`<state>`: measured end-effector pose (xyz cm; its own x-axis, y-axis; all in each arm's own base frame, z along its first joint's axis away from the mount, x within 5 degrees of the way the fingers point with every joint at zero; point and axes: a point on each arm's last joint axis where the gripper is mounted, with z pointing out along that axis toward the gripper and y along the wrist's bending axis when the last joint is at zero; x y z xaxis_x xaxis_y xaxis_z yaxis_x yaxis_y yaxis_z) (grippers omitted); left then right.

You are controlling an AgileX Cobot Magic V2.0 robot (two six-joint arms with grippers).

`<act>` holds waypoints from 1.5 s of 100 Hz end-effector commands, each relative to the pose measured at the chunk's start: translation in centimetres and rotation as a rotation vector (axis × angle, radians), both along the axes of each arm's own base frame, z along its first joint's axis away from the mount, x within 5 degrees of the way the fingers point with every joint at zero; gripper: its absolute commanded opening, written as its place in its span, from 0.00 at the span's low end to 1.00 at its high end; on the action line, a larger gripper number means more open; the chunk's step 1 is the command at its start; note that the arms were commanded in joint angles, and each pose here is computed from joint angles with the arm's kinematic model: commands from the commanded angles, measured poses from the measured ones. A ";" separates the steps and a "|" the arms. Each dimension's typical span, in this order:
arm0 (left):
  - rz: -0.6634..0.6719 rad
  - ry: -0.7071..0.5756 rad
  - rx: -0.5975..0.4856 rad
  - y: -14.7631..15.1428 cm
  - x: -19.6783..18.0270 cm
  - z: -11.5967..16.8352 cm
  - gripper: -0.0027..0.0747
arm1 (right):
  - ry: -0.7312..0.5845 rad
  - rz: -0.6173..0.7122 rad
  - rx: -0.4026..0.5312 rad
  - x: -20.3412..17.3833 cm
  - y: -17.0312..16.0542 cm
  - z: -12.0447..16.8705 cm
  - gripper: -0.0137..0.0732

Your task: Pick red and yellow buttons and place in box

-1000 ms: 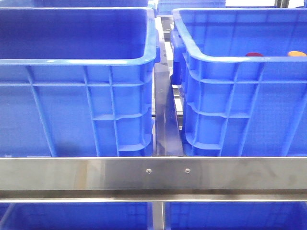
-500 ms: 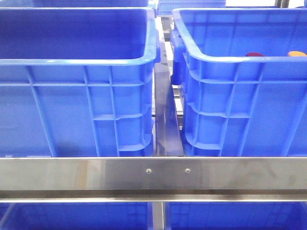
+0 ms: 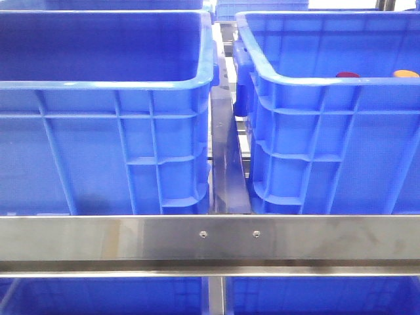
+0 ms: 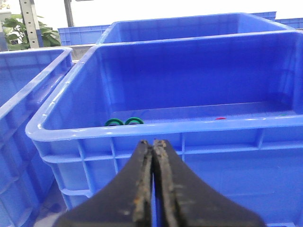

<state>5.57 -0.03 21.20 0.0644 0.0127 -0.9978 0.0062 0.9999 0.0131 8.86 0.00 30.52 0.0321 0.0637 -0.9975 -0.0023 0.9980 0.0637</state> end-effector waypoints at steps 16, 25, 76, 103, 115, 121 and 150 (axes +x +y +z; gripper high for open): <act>-0.002 -0.067 -0.009 0.0 -0.1 -0.7 0.01 | -0.161 -0.011 -0.007 -2.3 -0.1 -1.7 0.08; -0.002 -0.067 -0.009 0.0 -0.1 -0.7 0.01 | -0.183 -0.011 -0.005 -3.1 -0.1 -3.1 0.08; -0.002 -0.067 -0.009 0.0 -0.1 -0.7 0.01 | -0.277 -0.005 0.056 -3.9 -0.1 -7.5 0.08; -0.002 -0.067 -0.009 0.0 -0.1 -0.7 0.01 | -0.256 -0.005 0.056 -3.8 -0.1 -7.7 0.08; -0.002 -0.067 -0.009 0.0 -0.1 -0.7 0.01 | -0.256 -0.005 0.056 -3.8 -0.1 -7.7 0.08; -0.002 -0.067 -0.009 0.0 -0.1 -0.7 0.01 | -0.256 -0.005 0.056 -3.8 -0.1 -7.7 0.08; -0.002 -0.067 -0.009 0.0 -0.1 -0.7 0.01 | -0.256 -0.005 0.056 -3.8 -0.1 -7.7 0.08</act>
<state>5.57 -0.03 21.20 0.0644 0.0127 -0.9978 0.0062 0.9999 0.0131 5.58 -0.08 21.26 0.1565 0.1282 -0.9793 -0.0096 0.9917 0.1283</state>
